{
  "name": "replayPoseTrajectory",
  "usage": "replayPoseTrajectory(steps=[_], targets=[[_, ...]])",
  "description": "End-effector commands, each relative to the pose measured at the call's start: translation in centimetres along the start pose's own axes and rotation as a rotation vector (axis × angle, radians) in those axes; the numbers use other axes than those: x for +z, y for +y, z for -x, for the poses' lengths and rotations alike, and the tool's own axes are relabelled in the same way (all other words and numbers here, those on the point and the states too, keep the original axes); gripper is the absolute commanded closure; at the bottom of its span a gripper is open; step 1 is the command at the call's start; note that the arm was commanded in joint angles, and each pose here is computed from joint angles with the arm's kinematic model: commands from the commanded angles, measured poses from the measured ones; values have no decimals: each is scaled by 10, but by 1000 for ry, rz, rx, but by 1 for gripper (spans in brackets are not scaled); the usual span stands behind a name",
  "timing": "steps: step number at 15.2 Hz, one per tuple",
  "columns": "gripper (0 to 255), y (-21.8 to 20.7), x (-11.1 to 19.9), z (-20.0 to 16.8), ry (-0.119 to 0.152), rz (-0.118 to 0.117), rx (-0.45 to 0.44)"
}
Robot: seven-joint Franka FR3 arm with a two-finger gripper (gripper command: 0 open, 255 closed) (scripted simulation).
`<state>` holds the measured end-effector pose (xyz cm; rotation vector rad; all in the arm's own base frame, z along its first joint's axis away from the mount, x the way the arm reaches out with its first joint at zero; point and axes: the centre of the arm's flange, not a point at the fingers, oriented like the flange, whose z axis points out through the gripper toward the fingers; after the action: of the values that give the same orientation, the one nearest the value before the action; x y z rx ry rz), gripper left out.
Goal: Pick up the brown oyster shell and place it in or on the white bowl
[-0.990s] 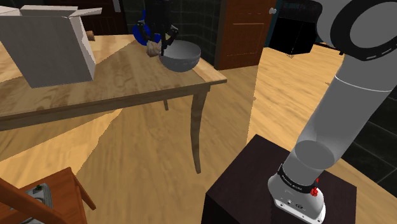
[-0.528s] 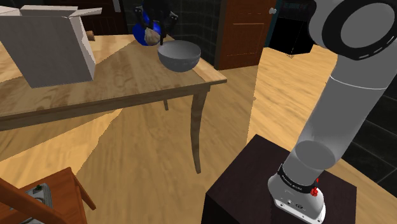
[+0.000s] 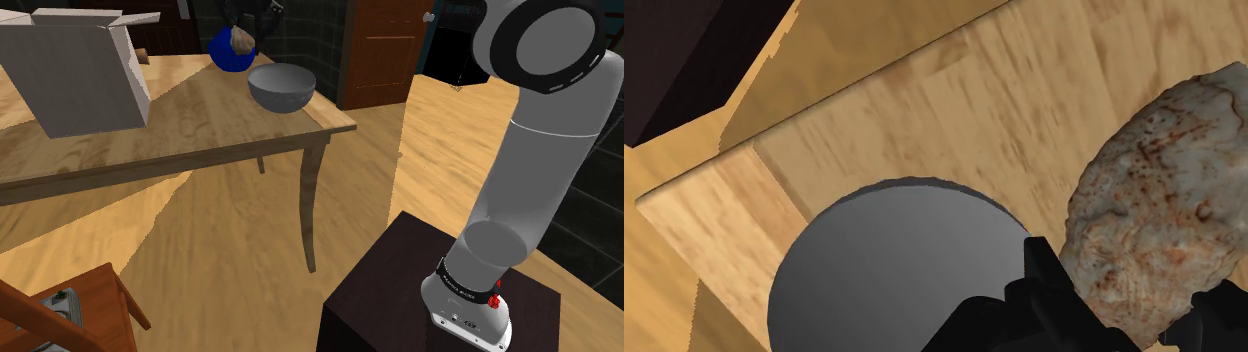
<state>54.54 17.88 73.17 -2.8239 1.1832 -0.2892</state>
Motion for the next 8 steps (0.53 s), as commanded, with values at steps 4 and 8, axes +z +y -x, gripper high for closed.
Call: replayPoseTrajectory(steps=[4,8], targets=[[255,34,7,-53,0,0,0],[255,62,14,-97,0,0,0]])
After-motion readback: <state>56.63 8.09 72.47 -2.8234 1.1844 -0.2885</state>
